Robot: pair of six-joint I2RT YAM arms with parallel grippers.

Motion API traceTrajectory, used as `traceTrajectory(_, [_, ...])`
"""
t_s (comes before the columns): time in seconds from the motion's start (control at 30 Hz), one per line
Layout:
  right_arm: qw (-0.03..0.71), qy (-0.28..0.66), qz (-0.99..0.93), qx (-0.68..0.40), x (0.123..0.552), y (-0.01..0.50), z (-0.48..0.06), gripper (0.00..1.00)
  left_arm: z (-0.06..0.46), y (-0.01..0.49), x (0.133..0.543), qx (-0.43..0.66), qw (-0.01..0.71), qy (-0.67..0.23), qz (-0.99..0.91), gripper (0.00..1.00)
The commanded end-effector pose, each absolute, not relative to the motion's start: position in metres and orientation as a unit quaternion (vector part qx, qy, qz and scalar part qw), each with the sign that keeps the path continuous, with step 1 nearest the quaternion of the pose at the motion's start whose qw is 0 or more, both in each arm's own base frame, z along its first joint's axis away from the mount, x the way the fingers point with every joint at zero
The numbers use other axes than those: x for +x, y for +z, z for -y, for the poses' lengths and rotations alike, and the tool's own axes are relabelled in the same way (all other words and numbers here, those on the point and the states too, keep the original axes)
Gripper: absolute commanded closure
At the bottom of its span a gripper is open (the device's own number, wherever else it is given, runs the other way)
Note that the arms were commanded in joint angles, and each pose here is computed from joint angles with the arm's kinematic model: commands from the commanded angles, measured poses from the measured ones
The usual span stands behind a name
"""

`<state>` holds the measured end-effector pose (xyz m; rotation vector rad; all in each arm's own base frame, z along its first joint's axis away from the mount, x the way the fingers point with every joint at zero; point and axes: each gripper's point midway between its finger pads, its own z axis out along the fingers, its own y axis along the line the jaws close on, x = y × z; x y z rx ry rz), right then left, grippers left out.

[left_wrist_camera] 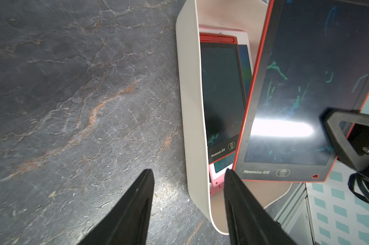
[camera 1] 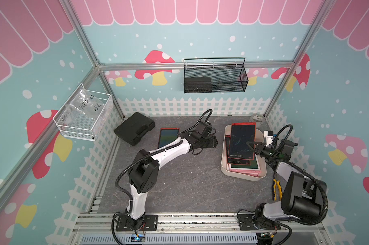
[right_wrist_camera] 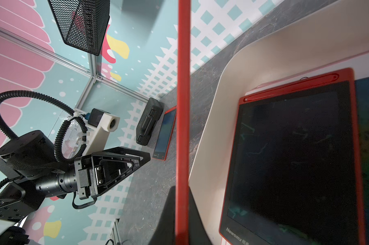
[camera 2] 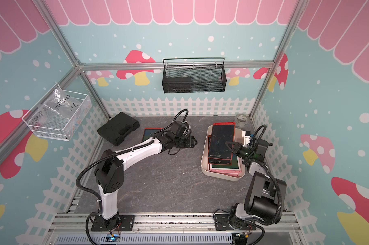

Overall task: Take out the writing tablet from the storage box
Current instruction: Pick up the writing tablet from the storage box, then place the writing tablet at the center of the board.

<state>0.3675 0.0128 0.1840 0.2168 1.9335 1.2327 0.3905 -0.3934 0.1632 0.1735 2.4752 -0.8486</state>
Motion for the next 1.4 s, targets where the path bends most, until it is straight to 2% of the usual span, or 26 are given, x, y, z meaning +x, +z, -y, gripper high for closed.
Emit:
traceTrajectory(0.0, [0.428, 0.493, -0.755, 0.056, 0.367, 0.216, -0.014, 0.94, 0.382, 0.182, 0.393, 0.062, 0.285, -0.311, -0.905, 0.45])
traceTrajectory(0.73, [0.459, 0.502, -0.733, 0.006, 0.35, 0.282, -0.036, 0.94, 0.336, 0.201, 0.377, 0.033, 0.319, -0.293, -0.901, 0.45])
traceTrajectory(1.0, [0.45, 0.504, -0.737, 0.0, 0.361, 0.286, -0.08, 0.95, 0.293, 0.21, 0.376, 0.001, 0.342, -0.282, -0.897, 0.45])
traceTrajectory(1.37, [0.416, 0.543, -0.73, 0.009, 0.387, 0.271, -0.156, 0.95, 0.21, 0.193, 0.374, -0.076, 0.348, -0.273, -0.894, 0.45])
